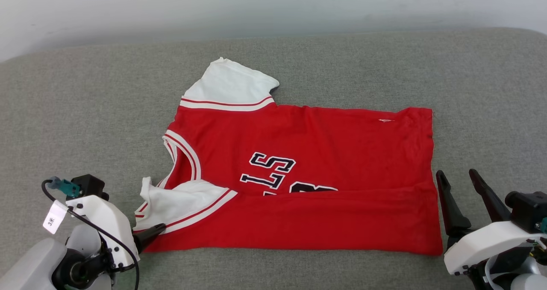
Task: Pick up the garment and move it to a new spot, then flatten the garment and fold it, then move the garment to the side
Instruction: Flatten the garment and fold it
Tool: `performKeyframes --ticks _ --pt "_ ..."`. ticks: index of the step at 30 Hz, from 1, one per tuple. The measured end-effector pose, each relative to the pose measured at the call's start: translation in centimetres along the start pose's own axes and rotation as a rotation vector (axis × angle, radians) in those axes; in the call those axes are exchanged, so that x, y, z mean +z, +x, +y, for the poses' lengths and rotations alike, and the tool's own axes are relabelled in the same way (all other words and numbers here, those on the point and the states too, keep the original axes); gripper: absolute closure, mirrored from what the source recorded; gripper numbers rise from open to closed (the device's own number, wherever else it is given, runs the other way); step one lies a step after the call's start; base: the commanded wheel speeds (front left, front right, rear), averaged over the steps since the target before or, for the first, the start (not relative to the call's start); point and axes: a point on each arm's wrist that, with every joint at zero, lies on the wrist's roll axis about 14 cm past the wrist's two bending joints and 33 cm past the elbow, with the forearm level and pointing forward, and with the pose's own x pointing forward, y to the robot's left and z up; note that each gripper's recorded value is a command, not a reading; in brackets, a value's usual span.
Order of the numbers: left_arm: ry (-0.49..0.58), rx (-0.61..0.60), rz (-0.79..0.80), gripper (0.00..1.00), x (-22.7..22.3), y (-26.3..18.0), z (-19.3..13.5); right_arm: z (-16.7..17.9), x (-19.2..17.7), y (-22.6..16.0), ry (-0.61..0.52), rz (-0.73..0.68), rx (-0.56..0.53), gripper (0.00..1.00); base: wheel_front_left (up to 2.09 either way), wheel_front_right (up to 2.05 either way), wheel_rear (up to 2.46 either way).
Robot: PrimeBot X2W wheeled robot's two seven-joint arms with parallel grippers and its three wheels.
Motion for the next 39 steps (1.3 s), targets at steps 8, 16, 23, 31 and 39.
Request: performKeyframes --ticks 8,16,23,31,39 --pt "0.002 -0.018 0.043 1.00 -1.3 1.4 -0.1 -0.9 -0.5 0.1 0.028 0.026 -0.029 0.00 0.00 0.00 0.00" --pt "0.062 -0.044 -0.053 1.00 -0.9 1.0 -1.1 -2.1 -1.8 -0.1 0.078 0.143 -0.049 0.00 0.00 0.00 0.00" --pt "0.117 -0.049 -0.190 1.00 0.7 -1.3 -2.0 -3.4 -6.3 -2.7 0.073 0.502 -0.062 0.00 0.00 0.00 0.00" --pt "0.145 -0.058 -0.239 1.00 1.5 -2.3 -2.6 -1.1 -8.5 -2.7 0.015 0.684 0.029 0.00 0.00 0.00 0.00" --pt "0.128 -0.054 -0.236 1.00 1.3 -1.7 -2.1 0.7 -12.0 -2.0 0.012 0.814 0.087 0.00 0.00 0.00 0.00"
